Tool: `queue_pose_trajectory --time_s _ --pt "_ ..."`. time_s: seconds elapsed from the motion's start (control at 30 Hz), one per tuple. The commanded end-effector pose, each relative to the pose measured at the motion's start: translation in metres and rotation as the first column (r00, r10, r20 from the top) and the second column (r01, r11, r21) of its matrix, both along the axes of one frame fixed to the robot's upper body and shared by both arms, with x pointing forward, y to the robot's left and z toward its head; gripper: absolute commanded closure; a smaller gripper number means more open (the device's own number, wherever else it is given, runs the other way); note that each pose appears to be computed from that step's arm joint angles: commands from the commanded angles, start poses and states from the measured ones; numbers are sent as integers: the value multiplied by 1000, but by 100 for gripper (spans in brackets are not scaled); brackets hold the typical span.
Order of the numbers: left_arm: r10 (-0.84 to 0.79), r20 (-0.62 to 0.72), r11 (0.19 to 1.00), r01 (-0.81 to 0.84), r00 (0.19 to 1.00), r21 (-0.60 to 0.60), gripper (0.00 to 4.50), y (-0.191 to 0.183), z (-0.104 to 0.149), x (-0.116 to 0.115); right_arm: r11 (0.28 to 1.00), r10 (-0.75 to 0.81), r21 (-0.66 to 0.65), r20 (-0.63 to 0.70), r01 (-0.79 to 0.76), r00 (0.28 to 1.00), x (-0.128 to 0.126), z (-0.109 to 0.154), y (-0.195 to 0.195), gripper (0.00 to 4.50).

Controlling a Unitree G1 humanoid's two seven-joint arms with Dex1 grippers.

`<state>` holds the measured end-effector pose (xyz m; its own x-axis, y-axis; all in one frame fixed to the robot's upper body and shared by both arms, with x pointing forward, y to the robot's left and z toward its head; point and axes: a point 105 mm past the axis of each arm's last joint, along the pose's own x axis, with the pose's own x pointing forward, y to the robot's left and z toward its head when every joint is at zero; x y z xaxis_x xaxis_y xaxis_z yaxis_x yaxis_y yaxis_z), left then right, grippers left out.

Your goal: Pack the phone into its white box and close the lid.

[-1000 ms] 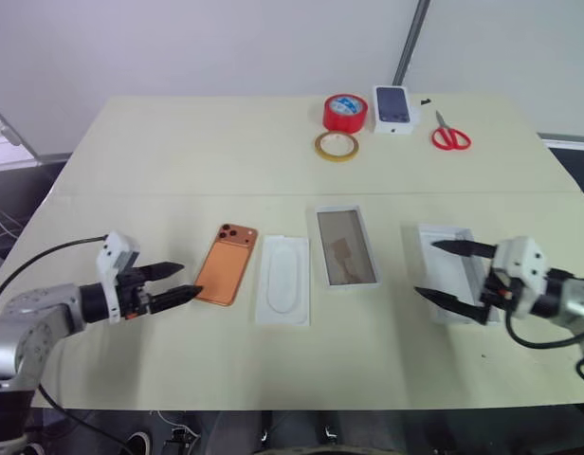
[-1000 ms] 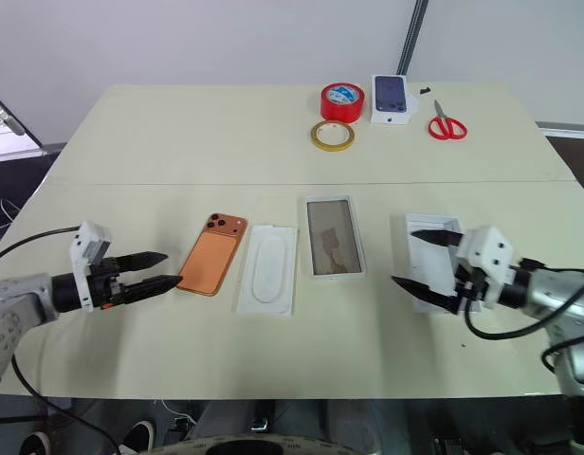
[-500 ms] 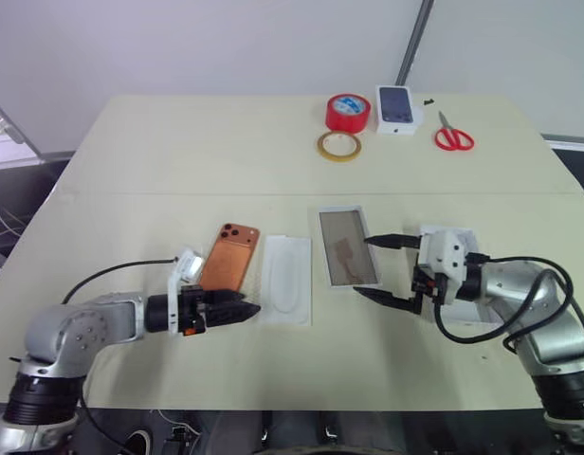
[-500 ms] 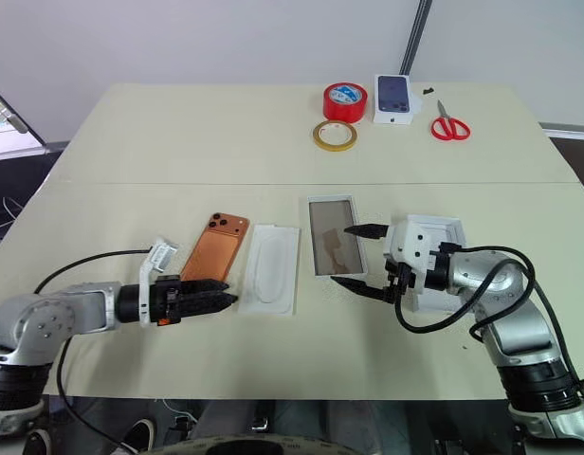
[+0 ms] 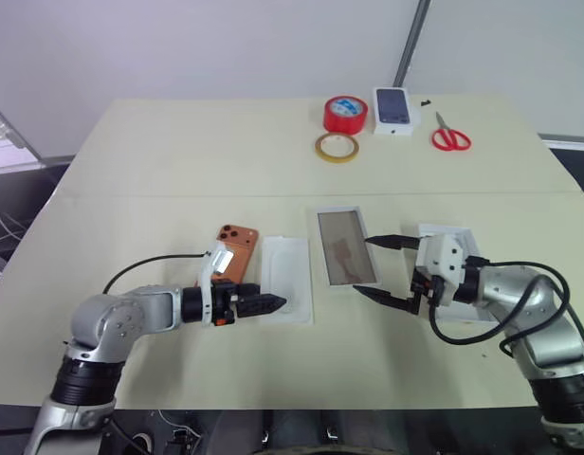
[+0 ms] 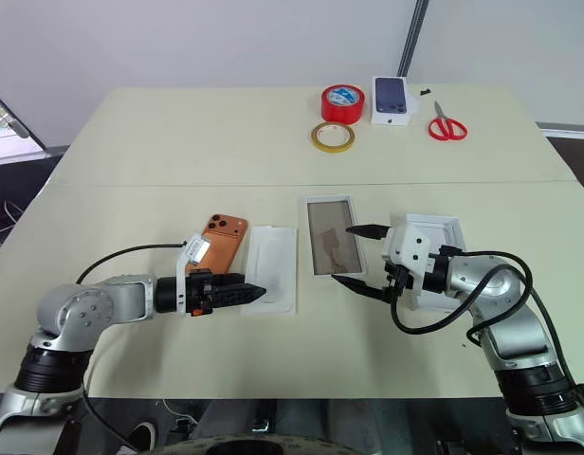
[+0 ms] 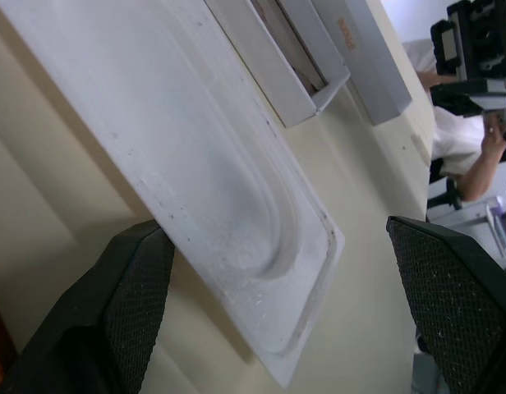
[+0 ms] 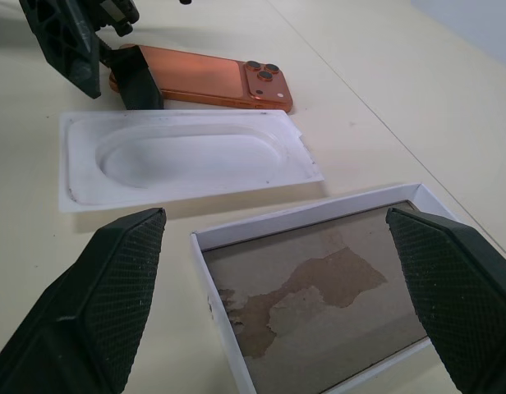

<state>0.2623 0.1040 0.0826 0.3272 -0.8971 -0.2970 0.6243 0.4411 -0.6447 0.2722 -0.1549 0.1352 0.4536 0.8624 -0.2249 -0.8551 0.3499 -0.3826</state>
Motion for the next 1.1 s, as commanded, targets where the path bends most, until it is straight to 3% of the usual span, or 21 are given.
queue_pose_trajectory --time_s 0.03,0.1,0.2,0.3,0.47,0.63,0.73,0.83,0.97,1.07,1.1 --pt "69 -84 995 -63 994 73 76 5 -24 1 1000 -8 17 52 7 999 1 9 -1 0" --pt "86 -98 995 -79 992 68 150 6 -25 1 1000 -10 19 56 9 998 1 10 -1 0" --pt "110 -108 992 -102 988 76 315 10 -26 2 1000 -12 18 58 11 998 1 10 -1 0" --pt "137 -132 990 -131 982 54 445 13 -25 4 1000 -13 17 62 12 998 2 10 -1 0" --pt "163 -165 987 -159 973 39 445 16 -23 7 1000 -7 16 82 5 997 4 14 2 0" --pt "204 -187 975 -217 961 -50 445 19 -8 18 999 24 23 69 -26 997 5 13 10 0" --pt "228 -206 961 -253 952 -107 445 23 3 24 996 85 -17 34 -85 996 -1 -1 22 0" --pt "221 -213 953 -257 952 -159 445 21 17 28 982 130 -143 4 -128 992 -2 -25 26 0" --pt "228 -185 942 -265 956 -204 445 19 35 36 962 138 -228 -61 -149 988 9 -42 23 0" --pt "275 -161 928 -305 948 -213 450 22 42 45 947 130 -282 -105 -155 986 18 -50 19 78" --pt "304 -149 920 -330 941 -210 450 23 43 49 937 145 -302 -112 -173 983 17 -52 17 126"
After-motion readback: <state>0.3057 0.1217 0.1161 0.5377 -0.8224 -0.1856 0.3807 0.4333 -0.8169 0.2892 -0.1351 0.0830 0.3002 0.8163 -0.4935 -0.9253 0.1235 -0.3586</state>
